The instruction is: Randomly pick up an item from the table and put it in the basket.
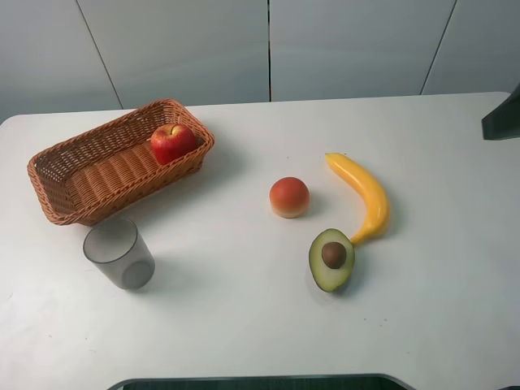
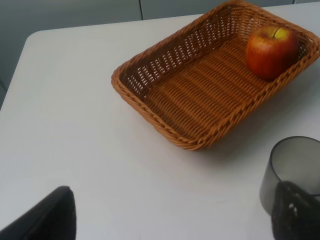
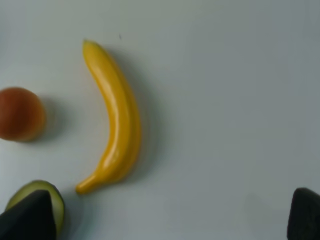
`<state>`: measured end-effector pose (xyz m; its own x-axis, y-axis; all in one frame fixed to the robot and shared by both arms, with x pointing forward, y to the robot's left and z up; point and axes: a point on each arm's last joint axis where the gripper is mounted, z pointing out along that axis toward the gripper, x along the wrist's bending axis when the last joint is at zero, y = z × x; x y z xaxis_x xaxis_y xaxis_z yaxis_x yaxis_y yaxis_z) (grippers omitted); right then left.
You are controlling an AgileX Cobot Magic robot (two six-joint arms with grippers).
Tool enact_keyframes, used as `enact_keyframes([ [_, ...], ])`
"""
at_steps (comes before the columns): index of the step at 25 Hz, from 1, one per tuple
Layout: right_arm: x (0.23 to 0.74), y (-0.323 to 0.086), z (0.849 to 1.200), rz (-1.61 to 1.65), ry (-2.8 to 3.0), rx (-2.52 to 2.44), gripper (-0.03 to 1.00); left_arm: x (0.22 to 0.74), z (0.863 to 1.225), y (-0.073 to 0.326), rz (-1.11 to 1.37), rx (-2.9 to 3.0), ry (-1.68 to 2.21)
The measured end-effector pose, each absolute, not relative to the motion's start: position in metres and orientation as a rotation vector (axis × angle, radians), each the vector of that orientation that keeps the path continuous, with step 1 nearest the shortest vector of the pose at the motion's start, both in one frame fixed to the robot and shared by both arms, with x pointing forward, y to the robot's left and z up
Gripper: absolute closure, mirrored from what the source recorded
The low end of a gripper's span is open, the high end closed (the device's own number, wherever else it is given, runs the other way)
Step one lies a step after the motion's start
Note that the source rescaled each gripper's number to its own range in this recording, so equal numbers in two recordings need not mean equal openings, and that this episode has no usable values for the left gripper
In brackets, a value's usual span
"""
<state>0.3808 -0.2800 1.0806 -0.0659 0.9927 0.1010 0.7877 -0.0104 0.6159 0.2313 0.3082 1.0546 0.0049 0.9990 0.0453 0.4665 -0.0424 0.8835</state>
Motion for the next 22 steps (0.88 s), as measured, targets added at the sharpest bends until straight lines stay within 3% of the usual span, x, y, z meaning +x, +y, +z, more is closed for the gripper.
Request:
enact_keyframes([
  [14,0.255,-0.297,1.098,0.925,1.69,1.642,0.0,0.231,1.055,0.308,0.978,1.592,1.541],
  [22,0.224,-0.293,1.064,1.051,1.688,1.501,-0.01,0.231,1.055,0.308,0.978,1.592,1.541],
])
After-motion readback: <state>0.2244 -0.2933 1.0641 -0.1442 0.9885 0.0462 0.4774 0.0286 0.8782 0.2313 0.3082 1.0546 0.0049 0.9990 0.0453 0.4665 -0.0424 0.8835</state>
